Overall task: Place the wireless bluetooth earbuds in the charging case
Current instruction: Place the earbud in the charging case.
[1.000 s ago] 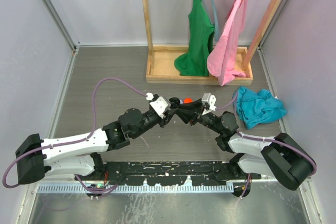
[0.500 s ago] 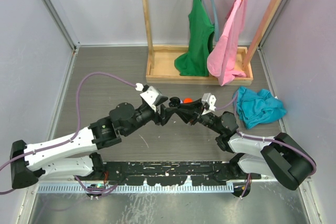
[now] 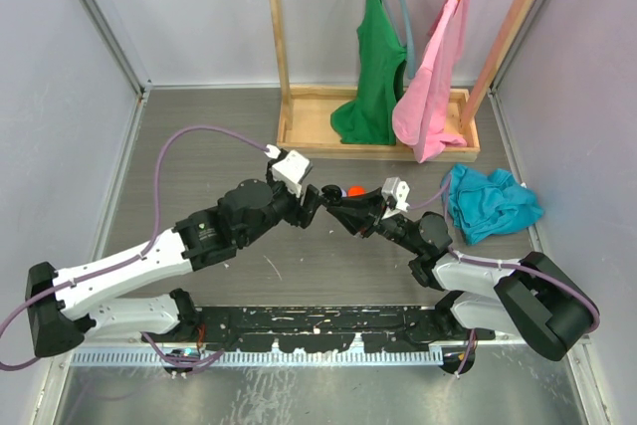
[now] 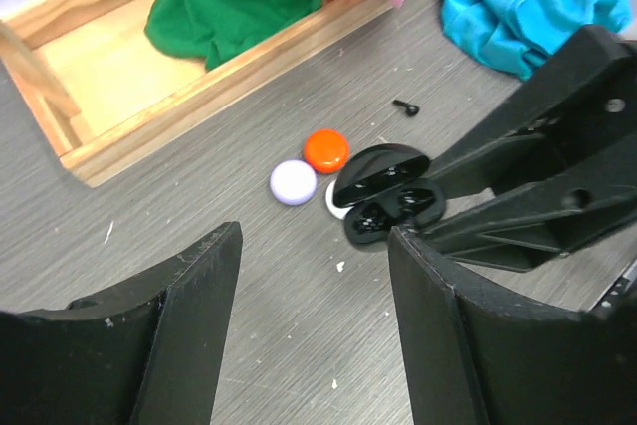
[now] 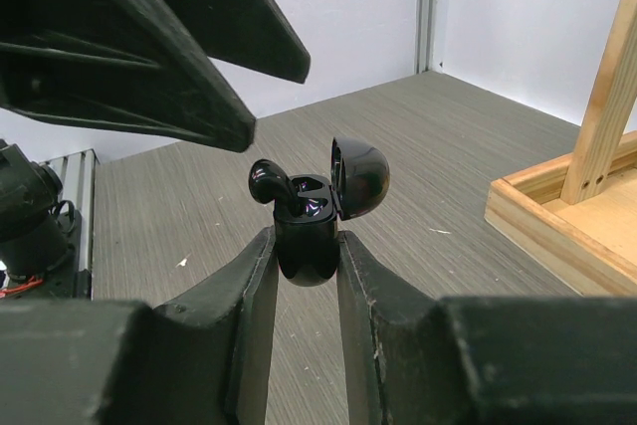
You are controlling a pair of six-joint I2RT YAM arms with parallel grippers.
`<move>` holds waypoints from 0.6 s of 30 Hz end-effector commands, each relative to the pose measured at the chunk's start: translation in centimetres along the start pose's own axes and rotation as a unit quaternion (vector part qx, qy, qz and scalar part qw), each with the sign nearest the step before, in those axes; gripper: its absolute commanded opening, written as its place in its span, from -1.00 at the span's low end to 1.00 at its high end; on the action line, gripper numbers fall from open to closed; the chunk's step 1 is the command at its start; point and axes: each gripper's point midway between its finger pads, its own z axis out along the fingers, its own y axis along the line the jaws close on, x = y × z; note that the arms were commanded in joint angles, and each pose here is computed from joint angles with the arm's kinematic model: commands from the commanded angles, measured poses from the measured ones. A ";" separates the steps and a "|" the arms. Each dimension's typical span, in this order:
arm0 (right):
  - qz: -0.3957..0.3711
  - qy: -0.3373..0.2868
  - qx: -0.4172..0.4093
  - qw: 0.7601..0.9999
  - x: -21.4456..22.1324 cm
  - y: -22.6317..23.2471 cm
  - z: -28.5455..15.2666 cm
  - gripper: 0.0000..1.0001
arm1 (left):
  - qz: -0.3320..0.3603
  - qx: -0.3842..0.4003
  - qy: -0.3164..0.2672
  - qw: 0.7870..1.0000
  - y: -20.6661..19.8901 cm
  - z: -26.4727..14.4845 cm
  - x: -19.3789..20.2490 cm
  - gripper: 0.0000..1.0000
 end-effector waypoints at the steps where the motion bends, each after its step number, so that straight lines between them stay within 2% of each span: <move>1: -0.023 -0.035 -0.018 0.999 -2.0 0.6 0.3 -0.98 | -0.026 -0.001 -0.014 1.000 0.9 -0.1 -1.9 0.25; 9: -0.019 -0.036 -0.025 0.999 -2.0 0.9 0.3 -0.98 | -0.039 0.024 -0.004 0.999 1.3 0.5 -1.5 0.27; 18: -0.018 -0.037 -0.027 0.999 -2.1 1.0 0.3 -0.98 | -0.027 0.067 0.019 0.997 -0.2 0.8 -0.5 0.33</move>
